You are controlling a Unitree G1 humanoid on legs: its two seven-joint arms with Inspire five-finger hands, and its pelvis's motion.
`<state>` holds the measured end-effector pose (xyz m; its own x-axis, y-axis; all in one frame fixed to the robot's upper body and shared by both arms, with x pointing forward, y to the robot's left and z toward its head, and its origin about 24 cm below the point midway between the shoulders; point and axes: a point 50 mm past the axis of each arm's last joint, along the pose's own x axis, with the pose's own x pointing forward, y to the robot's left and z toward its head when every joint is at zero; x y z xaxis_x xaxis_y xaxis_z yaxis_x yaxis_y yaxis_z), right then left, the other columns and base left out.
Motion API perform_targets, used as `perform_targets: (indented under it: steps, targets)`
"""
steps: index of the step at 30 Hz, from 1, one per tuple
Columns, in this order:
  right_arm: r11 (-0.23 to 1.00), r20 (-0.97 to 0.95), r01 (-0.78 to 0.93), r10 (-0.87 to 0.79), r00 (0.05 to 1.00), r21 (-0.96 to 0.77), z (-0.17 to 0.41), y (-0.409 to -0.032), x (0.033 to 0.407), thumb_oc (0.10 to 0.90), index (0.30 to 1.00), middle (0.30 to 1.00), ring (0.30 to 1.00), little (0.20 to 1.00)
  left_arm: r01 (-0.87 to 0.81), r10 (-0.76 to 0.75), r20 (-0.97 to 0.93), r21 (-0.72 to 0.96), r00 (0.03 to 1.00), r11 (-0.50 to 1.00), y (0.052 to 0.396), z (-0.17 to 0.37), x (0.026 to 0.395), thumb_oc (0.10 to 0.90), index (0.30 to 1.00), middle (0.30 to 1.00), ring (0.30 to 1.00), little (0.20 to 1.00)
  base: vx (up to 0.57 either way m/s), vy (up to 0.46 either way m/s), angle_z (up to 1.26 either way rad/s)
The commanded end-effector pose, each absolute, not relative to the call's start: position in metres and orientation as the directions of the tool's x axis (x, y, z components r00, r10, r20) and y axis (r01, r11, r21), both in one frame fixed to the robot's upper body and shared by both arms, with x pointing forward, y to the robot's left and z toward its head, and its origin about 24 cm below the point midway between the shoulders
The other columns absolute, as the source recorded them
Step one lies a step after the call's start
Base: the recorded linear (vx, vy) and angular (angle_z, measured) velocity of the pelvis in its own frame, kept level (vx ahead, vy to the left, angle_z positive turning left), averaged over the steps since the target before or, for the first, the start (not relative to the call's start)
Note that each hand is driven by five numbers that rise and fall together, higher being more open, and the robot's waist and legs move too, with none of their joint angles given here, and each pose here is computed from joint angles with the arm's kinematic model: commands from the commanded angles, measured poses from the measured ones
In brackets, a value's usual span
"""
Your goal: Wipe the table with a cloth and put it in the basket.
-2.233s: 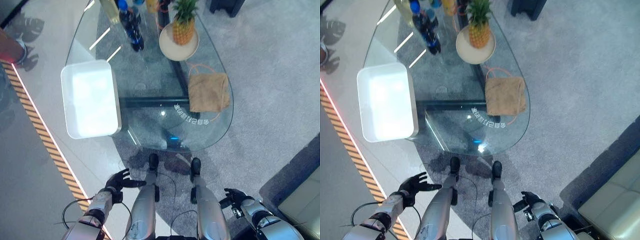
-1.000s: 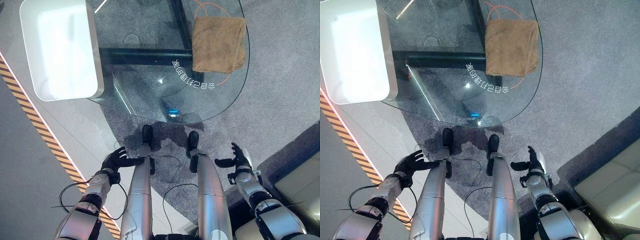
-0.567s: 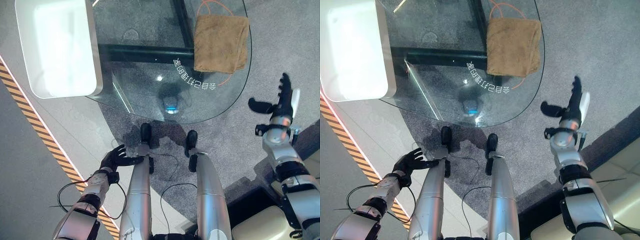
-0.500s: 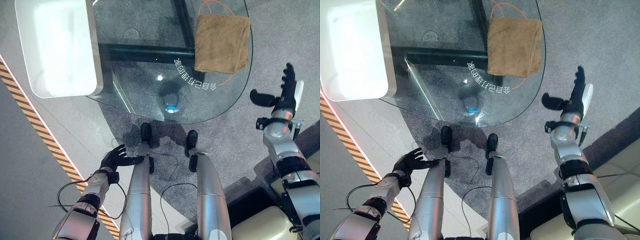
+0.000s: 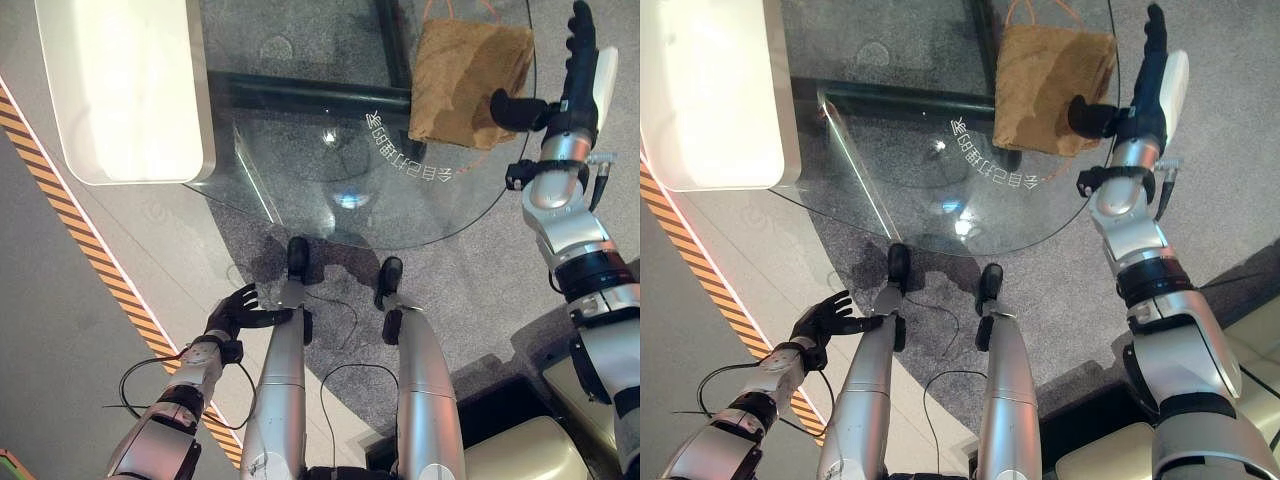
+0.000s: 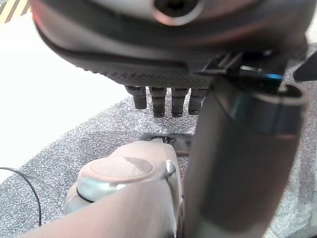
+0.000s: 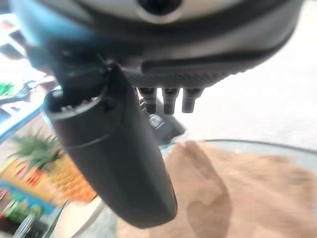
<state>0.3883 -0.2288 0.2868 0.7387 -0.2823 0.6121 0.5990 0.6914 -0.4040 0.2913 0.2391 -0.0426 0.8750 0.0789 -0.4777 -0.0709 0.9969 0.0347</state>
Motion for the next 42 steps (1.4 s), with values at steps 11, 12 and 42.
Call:
perform_targets:
  steps: [11,12,42]
  targets:
    - [0.357,0.741,0.727,-0.126,0.659,-0.586,0.379,-0.224,0.372,0.800,0.900,0.900,0.900,0.900,-0.093,0.145,-0.615,0.116,0.775,0.989,0.260,-0.075,0.246,0.800,0.900,0.900,0.900,0.900,0.01,-0.012,0.03]
    - [0.342,0.728,0.718,-0.123,0.674,-0.606,0.381,-0.224,0.374,0.800,0.900,0.900,0.900,0.900,-0.091,0.143,-0.615,0.116,0.775,0.989,0.261,-0.075,0.246,0.800,0.900,0.900,0.900,0.900,0.00,0.000,0.00]
    - [-0.205,0.545,0.509,-0.195,0.816,-0.836,0.399,-0.244,0.378,0.800,0.900,0.900,0.900,0.900,-0.046,0.129,-0.622,0.148,0.772,0.988,0.272,-0.068,0.245,0.800,0.900,0.900,0.900,0.900,0.00,-0.005,0.02]
